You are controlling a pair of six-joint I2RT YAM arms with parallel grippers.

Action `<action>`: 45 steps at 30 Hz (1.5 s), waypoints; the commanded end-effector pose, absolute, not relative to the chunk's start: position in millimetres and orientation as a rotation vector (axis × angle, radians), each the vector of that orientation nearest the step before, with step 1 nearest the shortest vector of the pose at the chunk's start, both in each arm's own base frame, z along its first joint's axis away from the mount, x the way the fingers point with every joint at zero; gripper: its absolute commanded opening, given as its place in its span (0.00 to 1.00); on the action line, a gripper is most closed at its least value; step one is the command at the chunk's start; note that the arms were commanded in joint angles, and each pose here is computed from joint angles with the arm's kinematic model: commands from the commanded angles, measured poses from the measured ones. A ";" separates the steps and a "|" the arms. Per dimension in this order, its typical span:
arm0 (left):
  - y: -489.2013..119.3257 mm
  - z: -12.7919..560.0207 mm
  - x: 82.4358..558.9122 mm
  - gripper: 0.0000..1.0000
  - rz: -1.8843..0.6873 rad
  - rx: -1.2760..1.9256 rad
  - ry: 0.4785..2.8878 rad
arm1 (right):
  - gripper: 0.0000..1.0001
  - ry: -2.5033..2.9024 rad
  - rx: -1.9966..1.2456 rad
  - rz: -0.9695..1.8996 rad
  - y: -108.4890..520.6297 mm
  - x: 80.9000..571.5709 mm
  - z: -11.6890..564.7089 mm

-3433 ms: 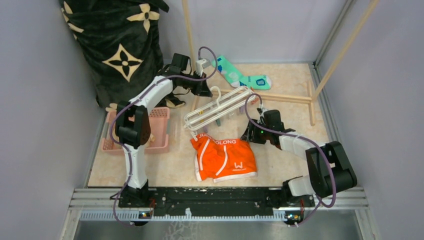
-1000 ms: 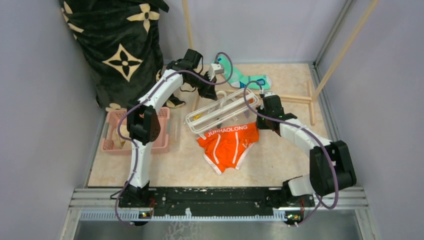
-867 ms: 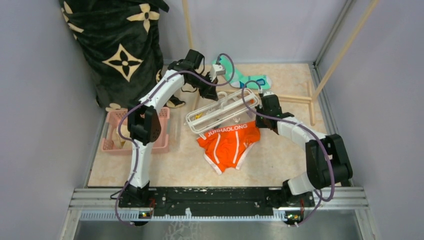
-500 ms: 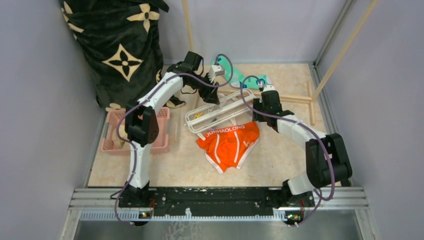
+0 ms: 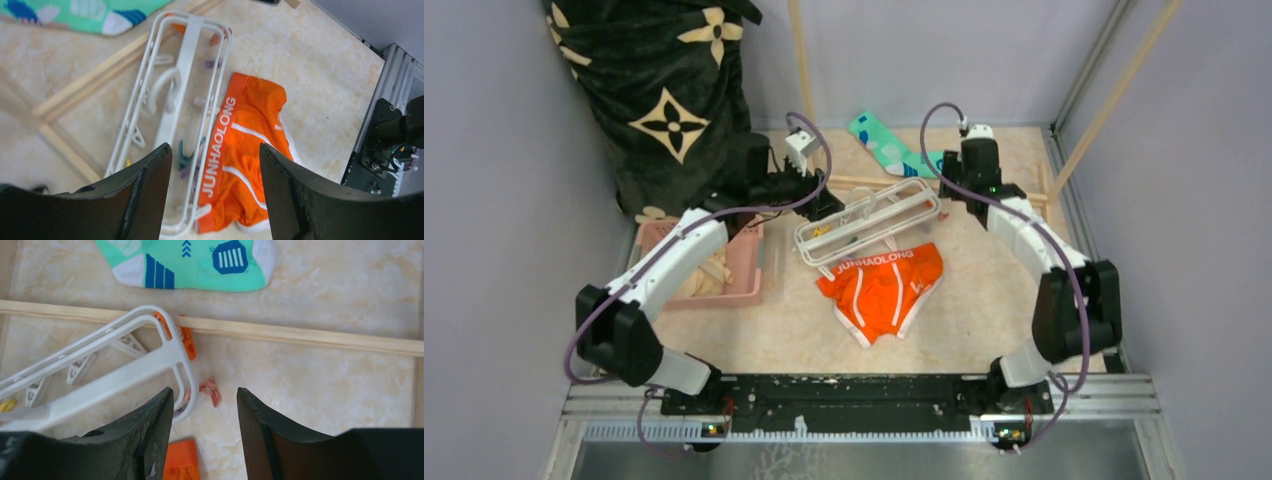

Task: Clip the underwear to the hanger
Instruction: Adjust the hanger at the center of the board.

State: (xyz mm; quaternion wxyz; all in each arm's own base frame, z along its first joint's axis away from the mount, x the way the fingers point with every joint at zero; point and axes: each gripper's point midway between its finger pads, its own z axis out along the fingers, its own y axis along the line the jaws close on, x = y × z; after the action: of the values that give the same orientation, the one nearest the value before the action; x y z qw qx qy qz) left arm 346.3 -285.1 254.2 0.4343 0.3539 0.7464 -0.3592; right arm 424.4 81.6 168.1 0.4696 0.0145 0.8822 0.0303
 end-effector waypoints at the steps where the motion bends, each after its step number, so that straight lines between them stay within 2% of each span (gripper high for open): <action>1: -260.3 247.9 341.3 0.70 -0.866 0.538 1.905 | 0.49 2.161 -0.034 0.119 84.2 457.1 178.5; 5: -238.3 223.5 323.6 0.70 -0.777 0.524 1.988 | 0.49 2.253 -0.152 0.177 100.5 466.9 155.4; 8: -227.0 218.5 320.1 0.71 -0.715 0.520 2.009 | 0.44 2.307 -0.211 0.216 107.9 468.9 142.1; 19: -232.7 219.1 322.6 0.71 -0.734 0.553 2.009 | 0.43 2.412 -0.336 0.236 113.1 465.8 116.3; 27: -233.0 216.2 321.6 0.71 -0.738 0.553 2.017 | 0.37 2.456 -0.351 0.246 113.0 456.1 107.1; 38: -239.0 214.6 319.5 0.71 -0.762 0.625 2.010 | 0.12 2.470 -0.209 0.311 117.2 425.5 109.9; 45: -245.6 209.0 313.9 0.70 -0.794 0.700 2.020 | 0.08 2.470 -0.033 0.321 119.2 388.8 112.2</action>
State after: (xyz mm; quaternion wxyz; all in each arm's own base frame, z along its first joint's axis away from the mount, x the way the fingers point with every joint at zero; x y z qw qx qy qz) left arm 314.8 -238.6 199.3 0.4183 0.2522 0.8178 -0.3045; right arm 395.3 106.7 72.7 0.2633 -0.0564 0.9577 0.1019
